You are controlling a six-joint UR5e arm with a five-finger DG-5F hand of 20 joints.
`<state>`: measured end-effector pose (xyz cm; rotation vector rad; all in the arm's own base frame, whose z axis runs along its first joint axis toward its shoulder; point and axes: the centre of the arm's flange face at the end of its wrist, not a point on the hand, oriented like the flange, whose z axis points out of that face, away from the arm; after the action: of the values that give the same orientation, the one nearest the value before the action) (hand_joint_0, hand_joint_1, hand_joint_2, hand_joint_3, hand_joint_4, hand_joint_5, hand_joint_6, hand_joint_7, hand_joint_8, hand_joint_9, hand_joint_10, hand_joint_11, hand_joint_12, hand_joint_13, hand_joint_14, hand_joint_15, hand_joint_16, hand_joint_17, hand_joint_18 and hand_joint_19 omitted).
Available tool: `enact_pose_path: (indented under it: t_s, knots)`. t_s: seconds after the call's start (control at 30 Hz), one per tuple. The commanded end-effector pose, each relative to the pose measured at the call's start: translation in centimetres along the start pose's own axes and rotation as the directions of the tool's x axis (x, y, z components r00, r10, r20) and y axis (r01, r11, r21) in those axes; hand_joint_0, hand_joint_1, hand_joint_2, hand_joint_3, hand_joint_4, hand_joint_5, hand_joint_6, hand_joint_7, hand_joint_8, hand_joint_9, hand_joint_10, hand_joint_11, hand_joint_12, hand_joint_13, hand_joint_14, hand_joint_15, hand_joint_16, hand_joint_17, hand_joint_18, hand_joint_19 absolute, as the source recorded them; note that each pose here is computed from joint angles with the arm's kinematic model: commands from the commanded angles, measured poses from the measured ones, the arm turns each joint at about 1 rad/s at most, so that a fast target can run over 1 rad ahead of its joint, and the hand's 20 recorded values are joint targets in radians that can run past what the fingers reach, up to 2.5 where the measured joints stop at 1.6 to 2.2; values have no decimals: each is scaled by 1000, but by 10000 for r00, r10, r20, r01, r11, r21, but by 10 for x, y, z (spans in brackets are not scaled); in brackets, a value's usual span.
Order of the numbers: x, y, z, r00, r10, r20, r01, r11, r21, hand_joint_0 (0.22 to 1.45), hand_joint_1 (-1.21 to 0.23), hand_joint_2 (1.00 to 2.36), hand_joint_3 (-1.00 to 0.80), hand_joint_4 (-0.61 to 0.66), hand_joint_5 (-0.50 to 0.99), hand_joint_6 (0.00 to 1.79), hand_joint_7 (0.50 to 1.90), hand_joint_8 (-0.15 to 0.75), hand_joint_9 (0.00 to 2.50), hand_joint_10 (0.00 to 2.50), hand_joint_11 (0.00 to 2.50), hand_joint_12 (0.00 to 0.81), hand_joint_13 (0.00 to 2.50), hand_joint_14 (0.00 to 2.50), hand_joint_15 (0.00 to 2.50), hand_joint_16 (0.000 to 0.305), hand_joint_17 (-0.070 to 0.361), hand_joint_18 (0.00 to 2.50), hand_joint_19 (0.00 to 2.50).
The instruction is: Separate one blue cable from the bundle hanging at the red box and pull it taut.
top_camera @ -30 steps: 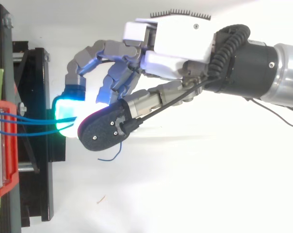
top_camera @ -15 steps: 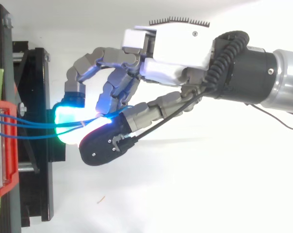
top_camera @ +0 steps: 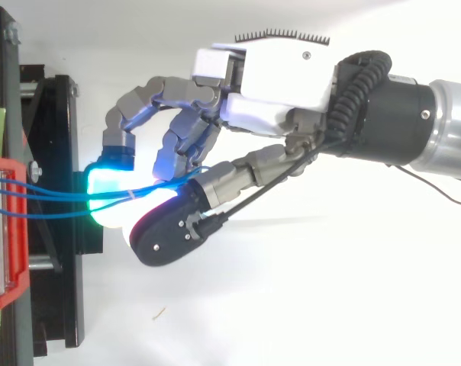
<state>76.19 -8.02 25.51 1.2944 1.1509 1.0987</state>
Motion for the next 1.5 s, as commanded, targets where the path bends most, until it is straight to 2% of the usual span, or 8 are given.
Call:
enact_pose_path:
  t_s: [0.0,0.2,0.37,0.63,0.83,0.93,1.17,1.47]
  knots:
    - [0,0,0,10000,-5,-7,5,10000,23,591,-644,1000,-500,127,-179,859,950,311,1034,469,1474,363,1244,3,1577,48,109,1025,838]
    - [1,0,0,10000,-6,-7,6,10000,23,600,-758,1014,-195,38,-175,891,987,336,1032,592,1402,391,1263,0,1574,52,117,1061,813]
    - [1,0,0,10000,-6,70,6,10000,22,631,-854,1017,-107,13,-190,908,1037,321,1016,582,1434,382,1246,1,1567,52,117,1051,812]
    - [1,0,0,10000,-10,85,10,10000,37,622,-877,1016,-211,73,-197,906,990,305,995,502,1485,376,1206,4,1593,51,114,983,822]
    - [1,0,0,10000,-10,85,10,10000,37,554,-602,1003,-447,106,-181,889,1011,326,1021,491,1471,382,1210,2,1579,51,115,990,829]
    - [1,0,0,9999,-10,100,10,10000,37,585,-523,1006,-413,105,-179,884,1023,315,1025,463,1503,373,1210,1,1574,50,112,982,845]
    - [1,0,0,10000,-10,85,10,10000,37,577,-667,1010,-132,117,-170,899,1019,388,1006,785,1253,448,1227,158,1433,61,138,1093,770]
    - [1,-1,-1,10000,-10,85,10,10000,37,588,-724,1004,-50,67,-183,918,983,399,978,873,1176,467,1222,211,1374,64,143,1115,770]
